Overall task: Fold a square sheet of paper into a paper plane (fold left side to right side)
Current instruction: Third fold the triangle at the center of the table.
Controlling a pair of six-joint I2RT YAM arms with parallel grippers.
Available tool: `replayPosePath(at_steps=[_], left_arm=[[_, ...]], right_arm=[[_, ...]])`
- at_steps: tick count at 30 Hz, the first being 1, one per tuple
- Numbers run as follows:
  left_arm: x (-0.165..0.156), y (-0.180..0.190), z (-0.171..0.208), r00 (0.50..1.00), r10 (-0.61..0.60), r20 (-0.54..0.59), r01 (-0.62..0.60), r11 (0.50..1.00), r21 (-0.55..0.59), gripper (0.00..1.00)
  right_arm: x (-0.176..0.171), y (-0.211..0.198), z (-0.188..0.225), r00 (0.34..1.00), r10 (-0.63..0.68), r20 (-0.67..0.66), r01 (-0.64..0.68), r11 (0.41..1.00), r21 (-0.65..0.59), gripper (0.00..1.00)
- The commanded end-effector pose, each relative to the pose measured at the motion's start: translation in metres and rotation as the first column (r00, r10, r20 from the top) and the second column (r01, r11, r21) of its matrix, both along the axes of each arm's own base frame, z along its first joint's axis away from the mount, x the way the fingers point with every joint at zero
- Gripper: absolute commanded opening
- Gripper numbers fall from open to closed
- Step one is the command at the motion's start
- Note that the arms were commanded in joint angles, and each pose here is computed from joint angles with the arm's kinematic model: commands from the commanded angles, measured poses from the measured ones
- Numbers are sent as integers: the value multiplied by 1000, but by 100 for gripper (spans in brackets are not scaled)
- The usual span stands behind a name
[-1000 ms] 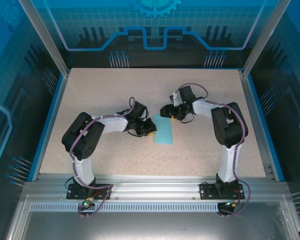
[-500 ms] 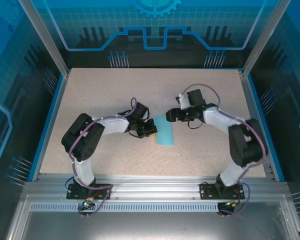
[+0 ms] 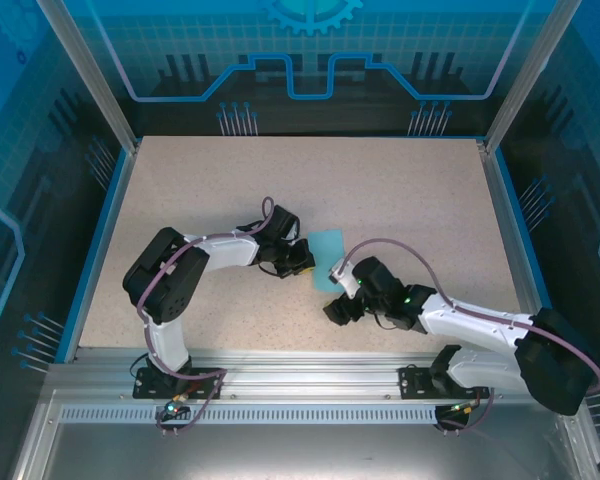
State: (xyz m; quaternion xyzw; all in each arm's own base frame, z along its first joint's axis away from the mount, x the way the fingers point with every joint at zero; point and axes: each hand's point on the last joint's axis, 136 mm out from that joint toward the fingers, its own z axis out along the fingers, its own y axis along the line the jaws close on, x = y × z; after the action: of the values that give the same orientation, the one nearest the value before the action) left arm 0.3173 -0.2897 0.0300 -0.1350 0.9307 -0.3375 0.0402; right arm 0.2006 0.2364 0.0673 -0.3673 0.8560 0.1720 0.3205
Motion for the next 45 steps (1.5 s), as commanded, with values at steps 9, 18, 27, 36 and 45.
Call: replayPosePath(at_steps=[9, 18, 27, 36, 45], left_arm=[[0, -5, 21, 1000, -1, 9, 2, 1000, -20, 5], [-1, -8, 25, 1000, -10, 12, 10, 1000, -22, 4], [-1, -6, 26, 1000, -18, 19, 18, 1000, -10, 6], [0, 5, 30, 999, -23, 32, 23, 1000, 19, 29], [7, 43, 60, 995, -13, 94, 7, 998, 63, 55]], right_arm=[[24, 41, -15, 966, 118, 231, -59, 967, -247, 76], [43, 54, -22, 952, 124, 280, -39, 956, -290, 66], [43, 52, -18, 950, 123, 287, -37, 957, -287, 24], [36, 47, -24, 960, 144, 240, -68, 951, -302, 0], [32, 45, -29, 970, 137, 200, -76, 955, -288, 0]])
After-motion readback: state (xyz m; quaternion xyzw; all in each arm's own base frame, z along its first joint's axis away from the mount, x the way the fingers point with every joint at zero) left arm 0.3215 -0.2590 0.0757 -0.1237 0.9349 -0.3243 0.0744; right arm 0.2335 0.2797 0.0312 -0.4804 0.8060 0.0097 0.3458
